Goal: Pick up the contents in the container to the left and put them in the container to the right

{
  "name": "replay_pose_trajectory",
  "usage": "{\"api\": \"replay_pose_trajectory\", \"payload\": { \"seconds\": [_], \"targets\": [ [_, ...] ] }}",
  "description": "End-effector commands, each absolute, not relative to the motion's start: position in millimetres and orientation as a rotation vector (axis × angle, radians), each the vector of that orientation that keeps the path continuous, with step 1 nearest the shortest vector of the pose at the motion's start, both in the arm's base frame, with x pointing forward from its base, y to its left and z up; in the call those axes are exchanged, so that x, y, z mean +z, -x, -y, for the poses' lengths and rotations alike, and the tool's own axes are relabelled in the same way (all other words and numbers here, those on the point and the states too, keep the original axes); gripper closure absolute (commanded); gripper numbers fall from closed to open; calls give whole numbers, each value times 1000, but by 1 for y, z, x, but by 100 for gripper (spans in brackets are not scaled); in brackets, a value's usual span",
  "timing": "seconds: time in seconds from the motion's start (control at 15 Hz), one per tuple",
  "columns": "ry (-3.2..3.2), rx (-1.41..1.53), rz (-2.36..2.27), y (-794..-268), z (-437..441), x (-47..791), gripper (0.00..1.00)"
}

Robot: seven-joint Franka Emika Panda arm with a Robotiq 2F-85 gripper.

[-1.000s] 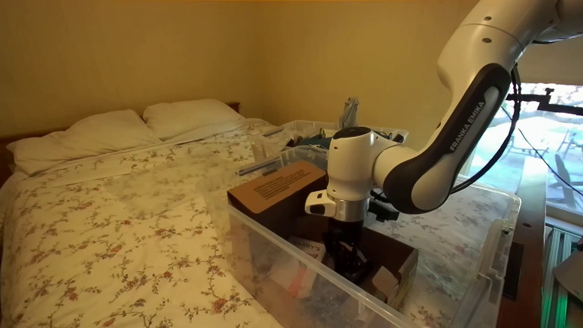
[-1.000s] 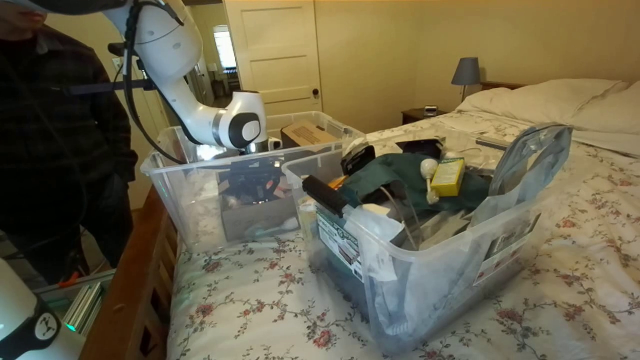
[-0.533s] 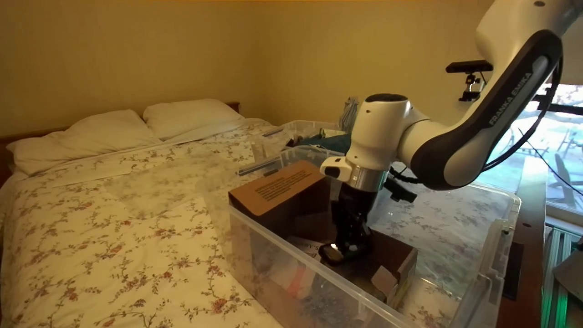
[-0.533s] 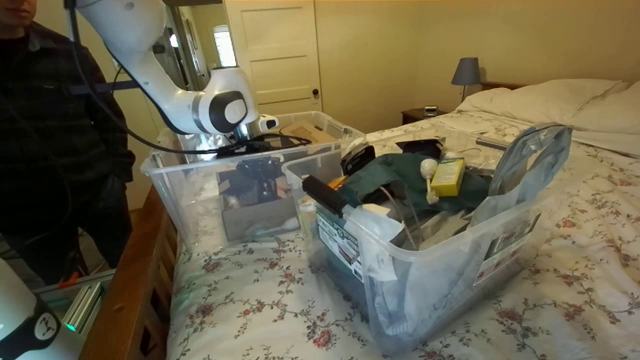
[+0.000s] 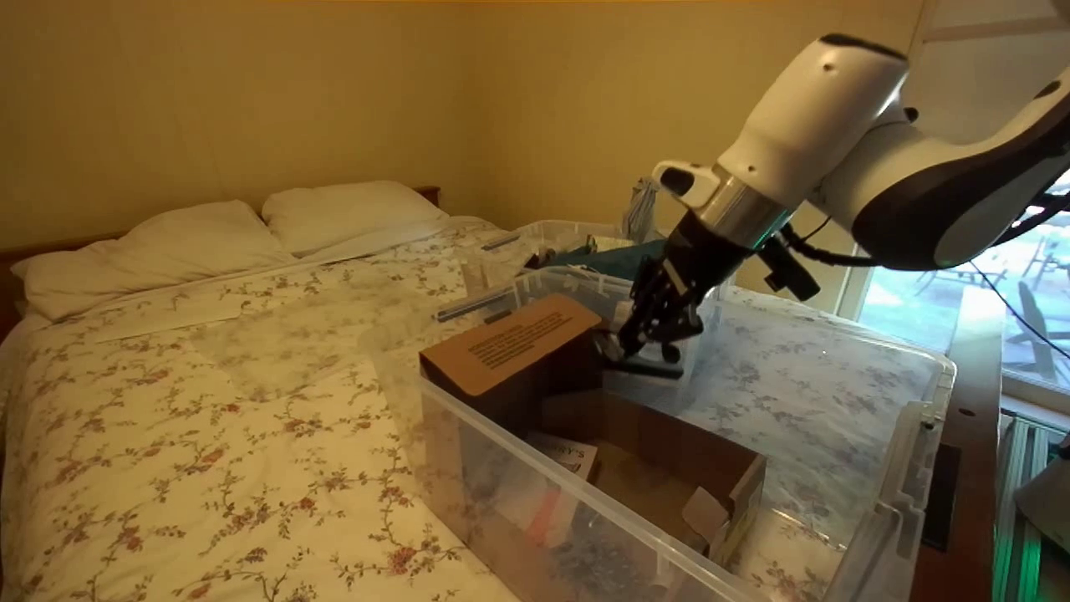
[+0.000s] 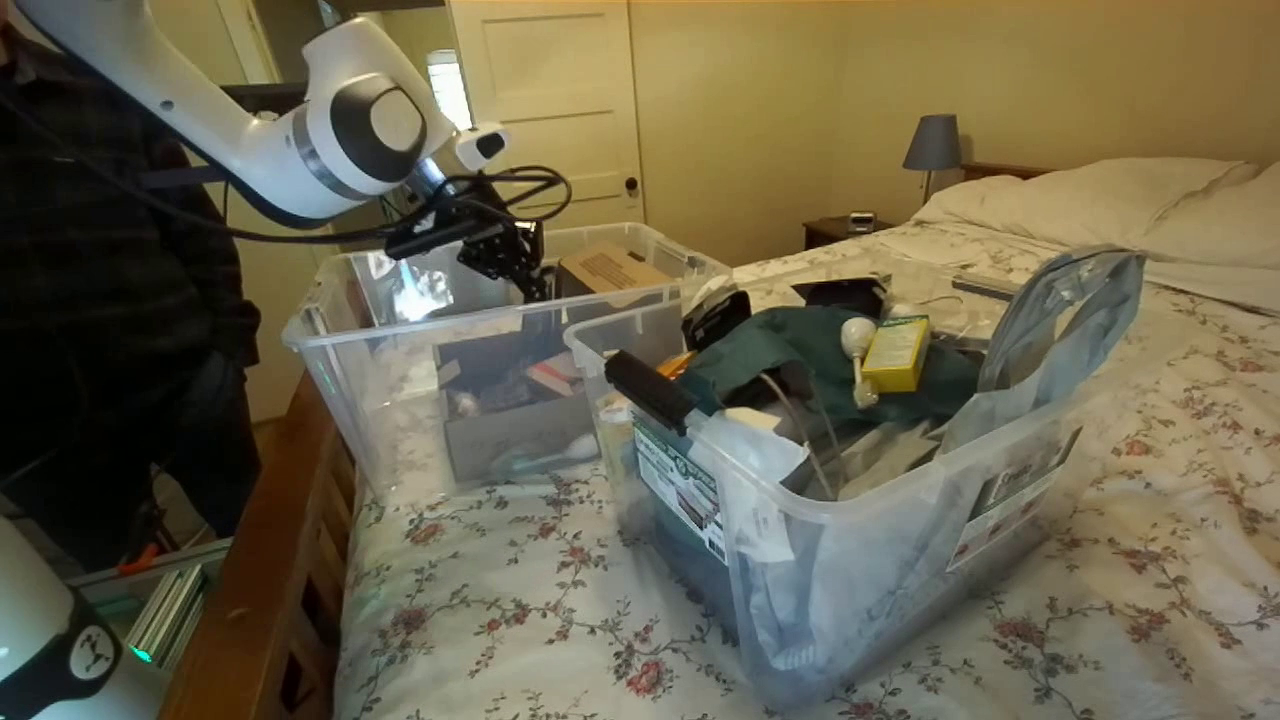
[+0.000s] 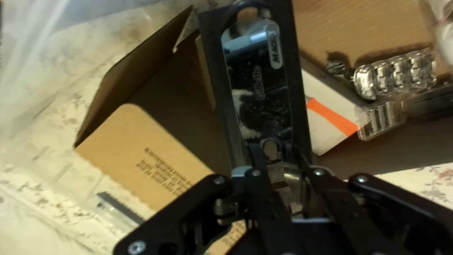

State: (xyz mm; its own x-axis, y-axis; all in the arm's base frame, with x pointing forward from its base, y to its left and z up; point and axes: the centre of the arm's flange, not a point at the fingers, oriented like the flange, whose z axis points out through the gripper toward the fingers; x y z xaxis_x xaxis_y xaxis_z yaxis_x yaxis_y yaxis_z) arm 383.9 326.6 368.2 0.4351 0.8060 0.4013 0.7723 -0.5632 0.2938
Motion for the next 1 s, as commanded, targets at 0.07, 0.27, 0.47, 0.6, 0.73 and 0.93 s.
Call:
{"api": "replay_pose_trajectory", "payload": {
  "seconds": [0.07,0.27,0.47,0.6,0.73,0.93],
  "targets": [
    [-2545,841,-1410,-374,-321,393,80],
    [-2573,865,-1387,-373,-321,393,95],
    [-2623,1027,-1159,-403,-293,424,95],
    [-2654,1096,-1014,-420,-263,449,95],
    [-2655,1138,-853,-444,-231,466,95],
    [-2651,1187,-604,-483,-185,488,95]
  ]
}}
